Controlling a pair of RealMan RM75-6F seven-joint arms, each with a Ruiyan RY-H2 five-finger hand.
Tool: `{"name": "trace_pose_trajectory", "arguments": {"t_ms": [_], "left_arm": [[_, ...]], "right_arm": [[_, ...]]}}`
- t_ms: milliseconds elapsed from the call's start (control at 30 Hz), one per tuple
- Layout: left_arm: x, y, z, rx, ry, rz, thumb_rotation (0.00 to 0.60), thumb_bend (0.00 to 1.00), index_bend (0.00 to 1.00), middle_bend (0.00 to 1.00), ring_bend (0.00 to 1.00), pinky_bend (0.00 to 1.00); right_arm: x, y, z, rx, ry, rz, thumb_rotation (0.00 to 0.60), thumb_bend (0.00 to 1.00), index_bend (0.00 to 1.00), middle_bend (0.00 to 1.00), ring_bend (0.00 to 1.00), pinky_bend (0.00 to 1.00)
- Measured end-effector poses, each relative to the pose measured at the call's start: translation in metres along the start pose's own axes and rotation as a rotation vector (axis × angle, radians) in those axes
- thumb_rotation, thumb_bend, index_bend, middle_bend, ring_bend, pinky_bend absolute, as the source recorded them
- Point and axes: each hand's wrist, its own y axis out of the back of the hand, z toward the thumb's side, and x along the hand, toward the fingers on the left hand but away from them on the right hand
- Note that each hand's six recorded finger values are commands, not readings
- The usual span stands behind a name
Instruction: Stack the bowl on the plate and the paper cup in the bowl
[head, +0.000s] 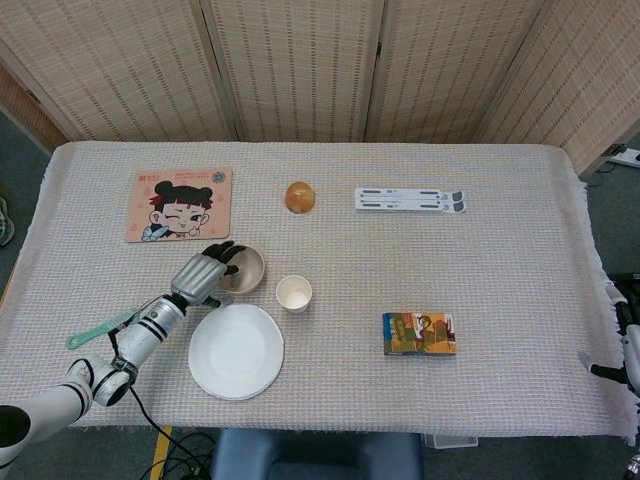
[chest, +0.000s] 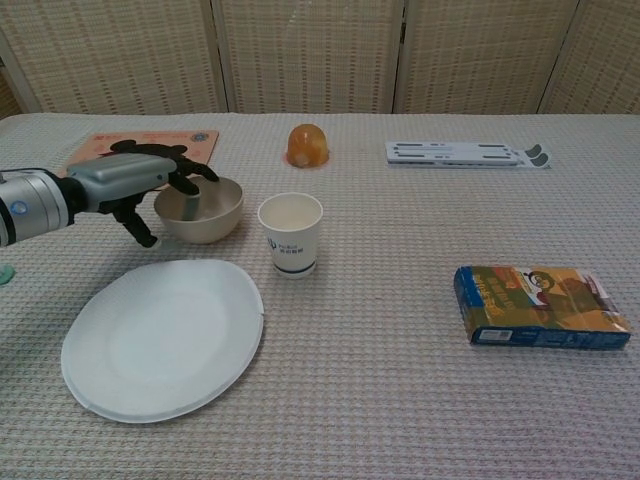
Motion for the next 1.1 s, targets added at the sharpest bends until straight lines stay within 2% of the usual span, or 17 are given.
{"name": "trace_pose_trajectory", "arguments": {"t_ms": [267,633,833,1100], "left_arm": [[0.0,0.003,0.005,0.006,-0.025,0.069,0.6,0.3,0.63,0.13,0.0,0.16],[-0.005,0.002,0.01,-0.009,-0.036,0.107,0.6,0.3,0.65,0.14,0.0,0.16],[-0.007,0.006,0.013,-0.009,-0.045,0.167,0.6,0.31,0.66,0.15,0.0,0.16],[-0.01,0.004,0.011,-0.014,-0.044,0.182,0.6,0.31,0.67,0.16,0.0,0.16]], "right_arm": [[0.001,0.0,0.001,-0.001,0.006,-0.001,0.6,0.21,0.0,0.0,0.0,0.0],[0.002,0.0,0.002,0.002,0.013,-0.004,0.6,0.21,0.0,0.0,0.0,0.0],[0.002,0.0,0.002,0.003,0.012,-0.003,0.6,0.21,0.0,0.0,0.0,0.0],[0.001,-0.001,0.002,0.006,0.01,-0.003,0.6,0.21,0.0,0.0,0.0,0.0]]}}
